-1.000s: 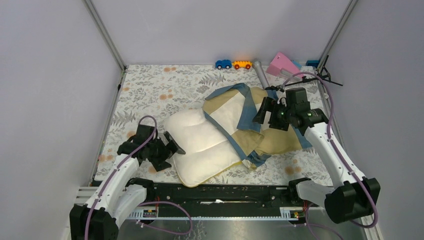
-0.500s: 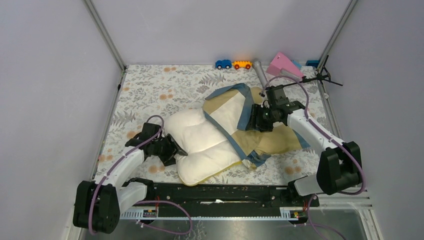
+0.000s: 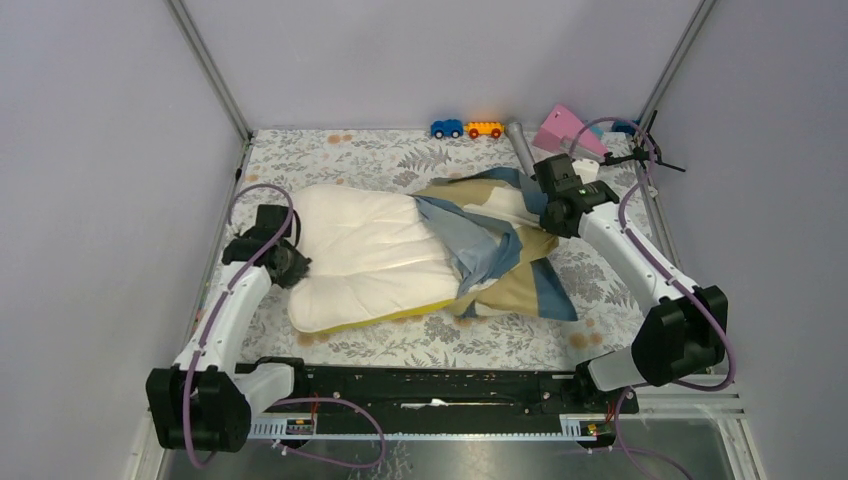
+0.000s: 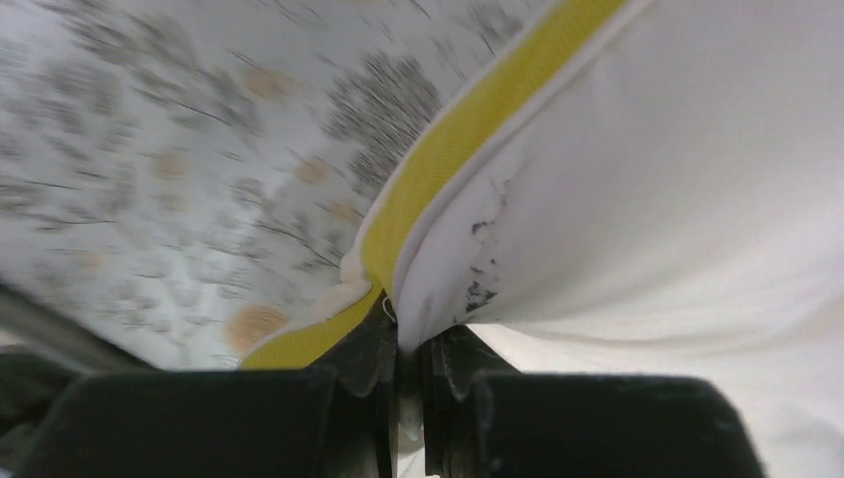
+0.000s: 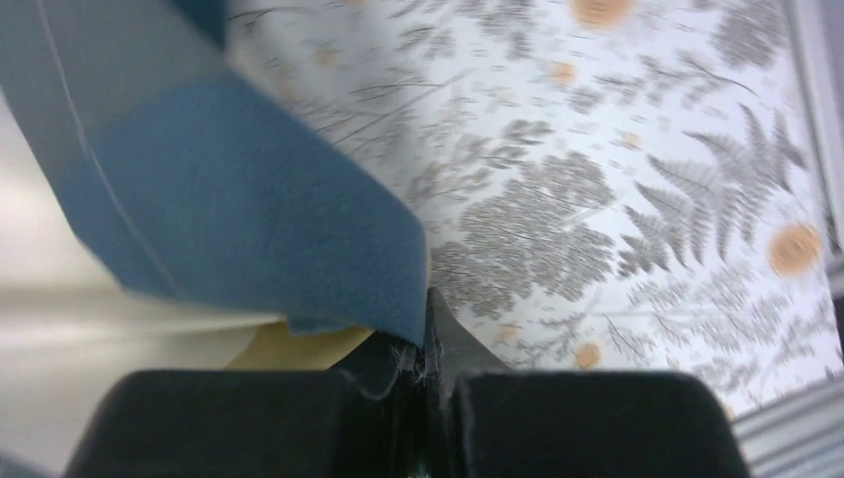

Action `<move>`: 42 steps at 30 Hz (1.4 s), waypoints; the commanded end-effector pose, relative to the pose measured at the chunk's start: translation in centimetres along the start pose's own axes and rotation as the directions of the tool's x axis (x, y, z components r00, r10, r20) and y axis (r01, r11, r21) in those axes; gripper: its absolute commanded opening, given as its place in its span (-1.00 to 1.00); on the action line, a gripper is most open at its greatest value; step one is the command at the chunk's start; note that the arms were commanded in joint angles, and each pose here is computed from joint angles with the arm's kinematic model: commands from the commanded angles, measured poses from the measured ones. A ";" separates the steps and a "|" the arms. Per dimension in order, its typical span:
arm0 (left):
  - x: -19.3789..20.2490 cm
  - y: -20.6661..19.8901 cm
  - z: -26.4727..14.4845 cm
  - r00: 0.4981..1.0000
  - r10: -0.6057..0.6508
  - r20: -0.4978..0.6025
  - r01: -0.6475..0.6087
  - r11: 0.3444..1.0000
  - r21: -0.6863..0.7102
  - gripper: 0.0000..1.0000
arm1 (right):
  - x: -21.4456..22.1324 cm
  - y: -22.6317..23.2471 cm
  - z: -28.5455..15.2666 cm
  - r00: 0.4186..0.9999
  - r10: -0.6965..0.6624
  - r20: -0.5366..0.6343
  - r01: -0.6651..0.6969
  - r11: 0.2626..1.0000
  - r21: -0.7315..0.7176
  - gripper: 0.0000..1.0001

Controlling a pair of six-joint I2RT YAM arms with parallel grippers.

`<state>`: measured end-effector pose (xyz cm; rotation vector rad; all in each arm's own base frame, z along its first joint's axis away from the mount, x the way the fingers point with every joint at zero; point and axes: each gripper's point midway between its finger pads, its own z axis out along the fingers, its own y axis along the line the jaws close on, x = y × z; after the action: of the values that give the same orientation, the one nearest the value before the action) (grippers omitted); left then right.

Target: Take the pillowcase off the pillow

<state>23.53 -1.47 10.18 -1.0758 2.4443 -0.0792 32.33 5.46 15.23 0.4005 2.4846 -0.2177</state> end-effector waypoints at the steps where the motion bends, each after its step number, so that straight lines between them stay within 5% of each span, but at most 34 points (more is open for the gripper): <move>1: -9.4 8.6 -6.3 0.880 0.003 0.475 0.200 0.904 -0.377 -1.00 | -2.8 -10.8 -3.5 0.955 0.125 0.268 -0.237 0.865 0.443 -1.00; 6: -12.1 10.8 -10.0 0.799 0.054 0.599 0.294 0.833 -0.468 -1.00 | -1.9 -11.7 -3.6 0.950 0.145 0.276 -0.262 0.851 0.455 -1.00; 18: -11.9 11.4 -11.1 0.794 0.077 0.603 0.277 0.837 -0.472 -1.00 | -2.2 -11.1 -4.0 0.951 0.152 0.269 -0.258 0.871 0.417 -0.99; 20: -11.5 8.7 -9.6 0.837 0.045 0.546 0.190 0.911 -0.366 -1.00 | -2.2 -7.6 -3.1 0.981 0.092 0.173 -0.135 0.958 0.254 -0.51; 22: -10.3 4.9 -7.8 0.894 0.068 0.442 0.031 0.977 -0.212 -1.00 | -1.6 -0.9 -3.0 0.998 -0.011 0.065 0.019 0.993 -0.117 0.07; 24: -8.7 1.5 -6.8 0.931 0.065 0.360 -0.058 0.998 -0.031 -1.00 | -1.1 3.9 -4.7 0.999 -0.028 0.017 0.032 0.923 -0.383 0.64; 26: -7.1 -1.2 -6.4 0.951 0.059 0.305 -0.103 0.986 0.130 -1.00 | -1.0 7.1 -6.7 1.000 -0.022 0.004 0.021 0.841 -0.541 0.92; 30: -4.8 -3.3 -6.0 0.970 0.026 0.241 -0.098 0.951 0.292 -1.00 | -0.3 11.7 -10.2 0.994 -0.094 0.047 0.102 0.752 -0.652 0.99; 36: -3.7 -2.9 -5.1 0.978 0.046 0.202 -0.105 0.951 0.290 -1.00 | 2.9 16.8 -12.3 0.967 -0.236 0.099 0.242 0.721 -0.649 0.99; 42: -3.3 -2.5 -5.2 0.978 0.063 0.199 -0.119 0.953 0.280 -1.00 | 5.4 17.6 -8.1 0.890 -0.451 0.061 0.438 0.811 -0.387 0.99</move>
<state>23.21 -1.01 14.27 -0.8717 2.3211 -0.2102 28.56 26.94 20.54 -0.2946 2.4667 0.4690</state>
